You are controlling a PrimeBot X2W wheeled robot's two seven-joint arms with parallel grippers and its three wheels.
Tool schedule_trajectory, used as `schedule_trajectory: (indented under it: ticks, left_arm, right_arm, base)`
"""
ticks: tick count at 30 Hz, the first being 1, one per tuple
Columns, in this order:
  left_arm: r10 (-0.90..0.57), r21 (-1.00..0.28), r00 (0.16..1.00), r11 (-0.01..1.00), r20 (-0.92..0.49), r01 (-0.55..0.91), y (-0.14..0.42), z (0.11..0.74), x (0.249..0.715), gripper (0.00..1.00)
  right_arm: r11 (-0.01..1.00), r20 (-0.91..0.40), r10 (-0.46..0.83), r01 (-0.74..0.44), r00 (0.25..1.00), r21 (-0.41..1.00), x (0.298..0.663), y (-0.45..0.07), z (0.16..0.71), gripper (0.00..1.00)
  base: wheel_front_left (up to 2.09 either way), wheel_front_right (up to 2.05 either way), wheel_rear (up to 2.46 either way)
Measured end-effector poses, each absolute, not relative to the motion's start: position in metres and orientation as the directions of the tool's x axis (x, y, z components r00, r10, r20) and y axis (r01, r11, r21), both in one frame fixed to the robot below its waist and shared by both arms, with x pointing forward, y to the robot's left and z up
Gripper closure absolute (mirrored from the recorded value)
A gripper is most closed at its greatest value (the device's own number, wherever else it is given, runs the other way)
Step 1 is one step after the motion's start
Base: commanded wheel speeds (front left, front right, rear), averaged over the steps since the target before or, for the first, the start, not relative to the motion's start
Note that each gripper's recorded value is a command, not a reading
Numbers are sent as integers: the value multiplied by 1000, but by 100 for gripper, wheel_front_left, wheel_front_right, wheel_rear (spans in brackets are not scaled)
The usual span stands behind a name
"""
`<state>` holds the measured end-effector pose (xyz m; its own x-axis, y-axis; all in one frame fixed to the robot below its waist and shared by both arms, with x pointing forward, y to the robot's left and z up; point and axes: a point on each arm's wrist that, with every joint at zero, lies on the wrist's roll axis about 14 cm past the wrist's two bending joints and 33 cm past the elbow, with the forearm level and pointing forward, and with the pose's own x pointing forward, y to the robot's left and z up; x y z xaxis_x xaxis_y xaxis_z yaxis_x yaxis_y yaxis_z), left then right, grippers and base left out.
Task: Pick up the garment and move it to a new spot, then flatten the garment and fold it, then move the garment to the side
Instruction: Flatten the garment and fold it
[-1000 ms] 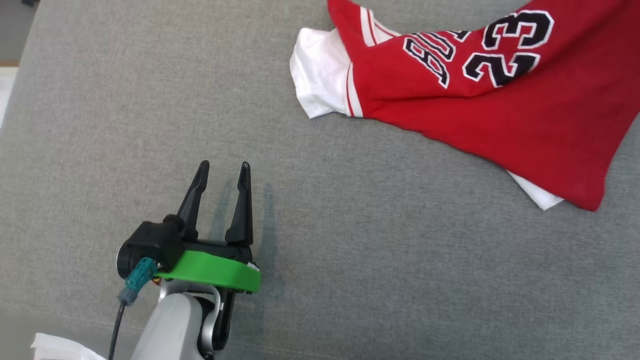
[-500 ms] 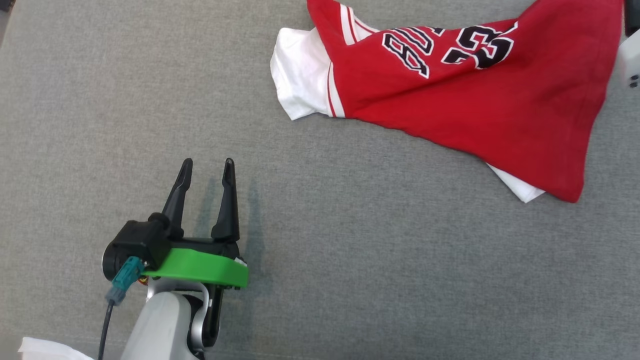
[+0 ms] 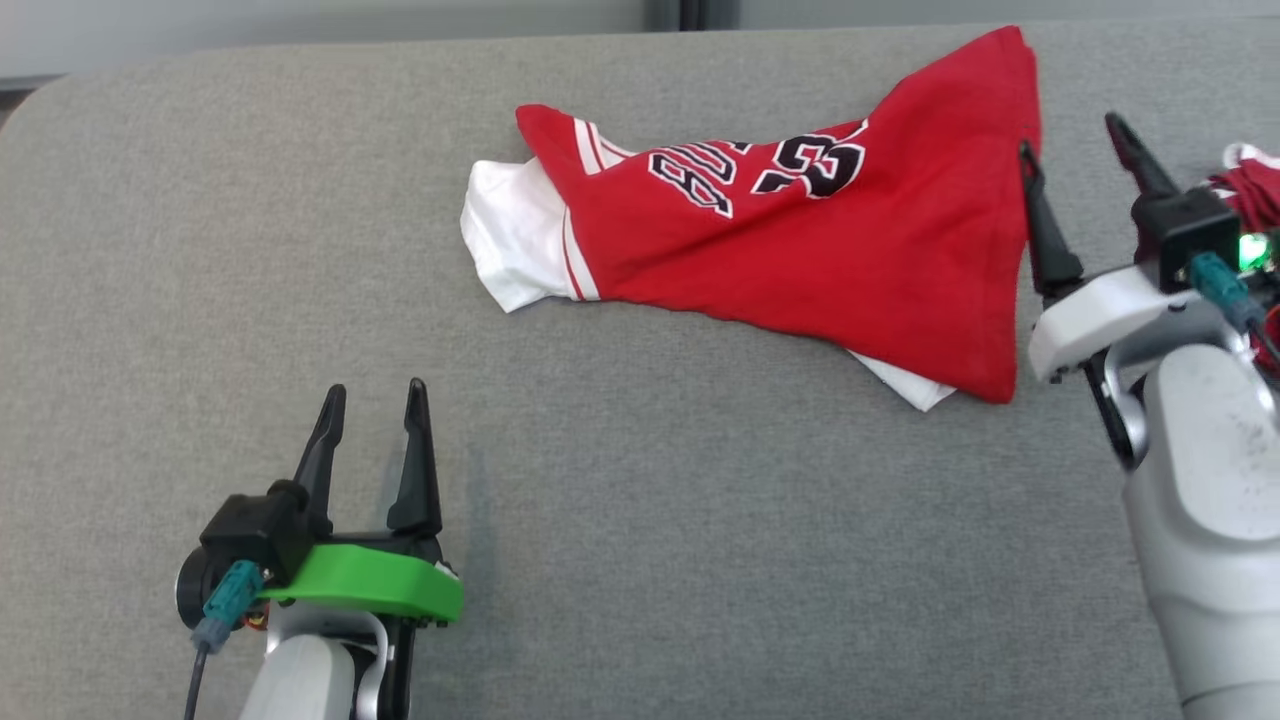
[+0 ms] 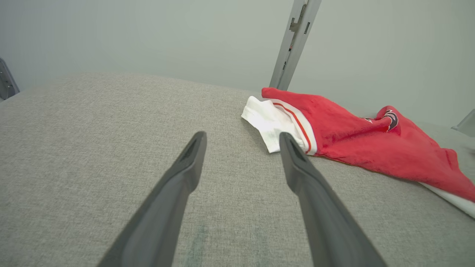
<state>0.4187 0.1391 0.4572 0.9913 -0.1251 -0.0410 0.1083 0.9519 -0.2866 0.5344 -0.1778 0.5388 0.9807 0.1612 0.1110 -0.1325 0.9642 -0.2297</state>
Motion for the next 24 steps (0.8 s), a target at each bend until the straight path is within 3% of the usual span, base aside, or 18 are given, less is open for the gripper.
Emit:
schedule_trajectory:
  ticks: [13,24]
  left_arm:
    - [-193,-291,981,938,11,187,114,478,409,0]
    - [-213,-286,977,937,-20,199,108,468,405,0]
  right_arm:
    - [998,117,36,-29,992,-57,437,-197,526,0]
    - [998,91,50,-54,995,42,410,-186,511,0]
  base:
    - [0,0,0]
    - [0,0,0]
